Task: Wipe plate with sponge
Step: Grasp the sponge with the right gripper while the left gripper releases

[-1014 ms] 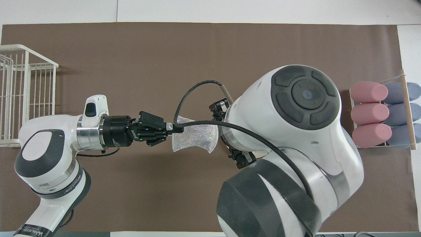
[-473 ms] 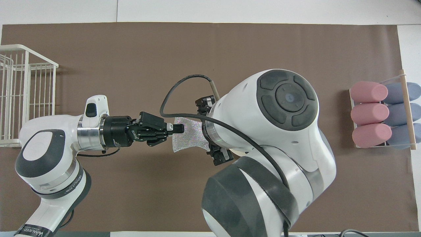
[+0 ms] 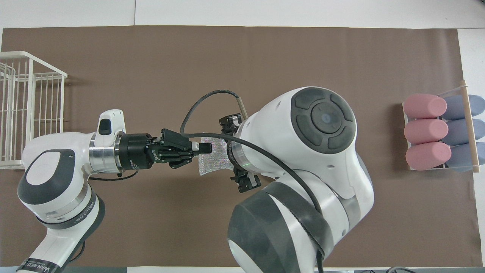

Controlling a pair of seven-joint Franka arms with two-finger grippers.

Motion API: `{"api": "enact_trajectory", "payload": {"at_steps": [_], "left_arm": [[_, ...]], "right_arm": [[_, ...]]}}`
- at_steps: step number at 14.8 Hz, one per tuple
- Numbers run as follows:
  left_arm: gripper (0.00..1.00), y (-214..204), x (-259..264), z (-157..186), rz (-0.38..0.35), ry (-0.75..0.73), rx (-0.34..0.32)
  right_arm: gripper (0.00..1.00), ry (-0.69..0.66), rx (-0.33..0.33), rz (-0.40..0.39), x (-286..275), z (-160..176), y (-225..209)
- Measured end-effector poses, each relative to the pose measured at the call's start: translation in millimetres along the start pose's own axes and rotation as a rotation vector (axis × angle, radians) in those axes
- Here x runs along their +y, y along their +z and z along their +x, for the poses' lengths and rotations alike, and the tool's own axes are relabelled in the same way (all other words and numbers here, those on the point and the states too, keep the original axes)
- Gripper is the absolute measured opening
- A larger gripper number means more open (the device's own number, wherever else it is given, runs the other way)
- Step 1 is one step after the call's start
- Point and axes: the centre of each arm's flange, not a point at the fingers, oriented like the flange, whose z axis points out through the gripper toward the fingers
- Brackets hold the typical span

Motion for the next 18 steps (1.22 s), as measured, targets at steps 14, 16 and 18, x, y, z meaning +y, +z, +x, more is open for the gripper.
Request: {"api": "enact_trajectory", "payload": {"at_steps": [14, 16, 18], "left_arm": [[0.45, 1, 5, -7, 0.002, 0.017, -0.005], [0.69, 1, 5, -7, 0.002, 0.018, -0.004], [0.93, 1, 5, -7, 0.004, 0.019, -0.001]], "right_arm": [[0.11, -0.023, -0.004, 0.015, -1, -1, 1], [0.11, -0.064, 0.001, 0.017, 0, 7, 13], [0.11, -0.114, 0.016, 0.041, 0, 35, 50]]}}
